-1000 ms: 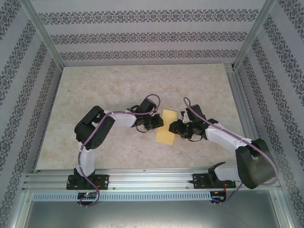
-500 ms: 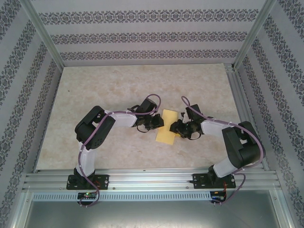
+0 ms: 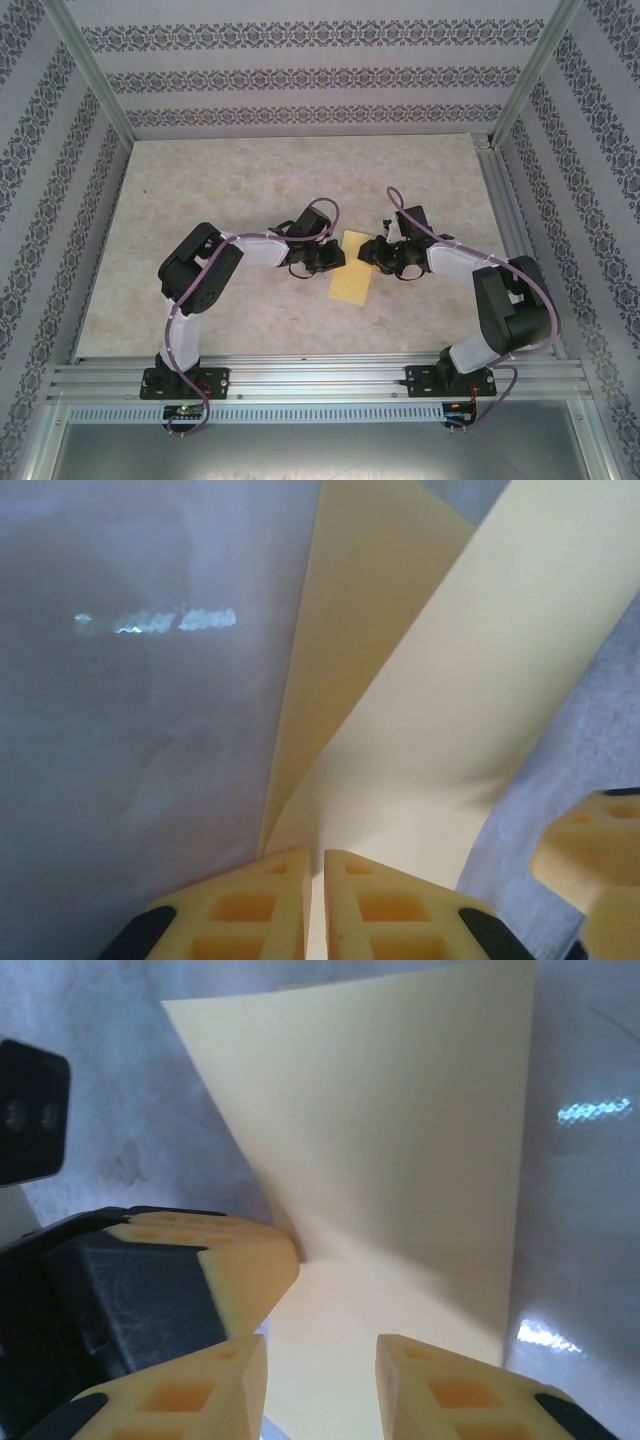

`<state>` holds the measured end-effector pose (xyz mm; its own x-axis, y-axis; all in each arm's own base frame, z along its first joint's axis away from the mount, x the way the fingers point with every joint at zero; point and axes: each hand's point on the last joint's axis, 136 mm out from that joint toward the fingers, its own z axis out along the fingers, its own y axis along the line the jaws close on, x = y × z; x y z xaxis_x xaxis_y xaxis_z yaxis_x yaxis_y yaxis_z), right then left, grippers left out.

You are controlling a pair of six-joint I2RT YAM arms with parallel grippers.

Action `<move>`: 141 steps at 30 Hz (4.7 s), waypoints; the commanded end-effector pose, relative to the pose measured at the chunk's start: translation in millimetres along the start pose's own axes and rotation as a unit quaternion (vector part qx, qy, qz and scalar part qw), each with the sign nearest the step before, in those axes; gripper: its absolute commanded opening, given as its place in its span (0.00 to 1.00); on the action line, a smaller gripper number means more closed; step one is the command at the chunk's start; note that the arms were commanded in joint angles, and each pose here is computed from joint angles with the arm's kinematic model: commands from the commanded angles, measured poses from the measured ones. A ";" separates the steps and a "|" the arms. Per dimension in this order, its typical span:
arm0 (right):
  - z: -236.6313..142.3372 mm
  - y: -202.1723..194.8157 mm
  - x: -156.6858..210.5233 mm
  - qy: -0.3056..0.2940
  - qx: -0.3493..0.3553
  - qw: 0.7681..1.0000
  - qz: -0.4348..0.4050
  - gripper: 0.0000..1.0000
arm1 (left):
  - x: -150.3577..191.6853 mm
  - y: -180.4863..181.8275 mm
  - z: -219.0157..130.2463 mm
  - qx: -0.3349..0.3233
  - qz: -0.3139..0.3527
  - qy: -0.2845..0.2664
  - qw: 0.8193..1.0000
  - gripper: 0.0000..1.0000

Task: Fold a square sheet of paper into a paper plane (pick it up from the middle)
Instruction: Fold the square sheet of paper in half at the center of the table.

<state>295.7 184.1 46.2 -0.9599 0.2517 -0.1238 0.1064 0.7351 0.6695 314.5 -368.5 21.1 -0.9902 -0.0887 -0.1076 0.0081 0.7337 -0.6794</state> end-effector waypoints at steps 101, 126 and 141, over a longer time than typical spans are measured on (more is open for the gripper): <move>3.3 0.2 -88.9 -0.016 0.006 1.000 -0.004 0.36 | 21.8 22.5 11.6 -0.047 0.008 0.036 0.998 0.14; 5.3 -12.1 -99.0 -0.018 0.028 0.999 0.007 0.35 | 20.6 21.0 9.8 -0.048 0.009 0.034 0.998 0.14; 13.1 -34.4 -88.8 -0.008 0.048 0.999 0.020 0.35 | 21.7 19.3 9.3 -0.046 0.010 0.035 0.998 0.14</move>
<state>384.7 152.0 21.6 -0.9504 0.2986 -0.0870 0.1808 0.7581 0.6265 313.2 -370.8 20.8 -0.9910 -0.0583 -0.1205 0.0376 0.7427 -0.6685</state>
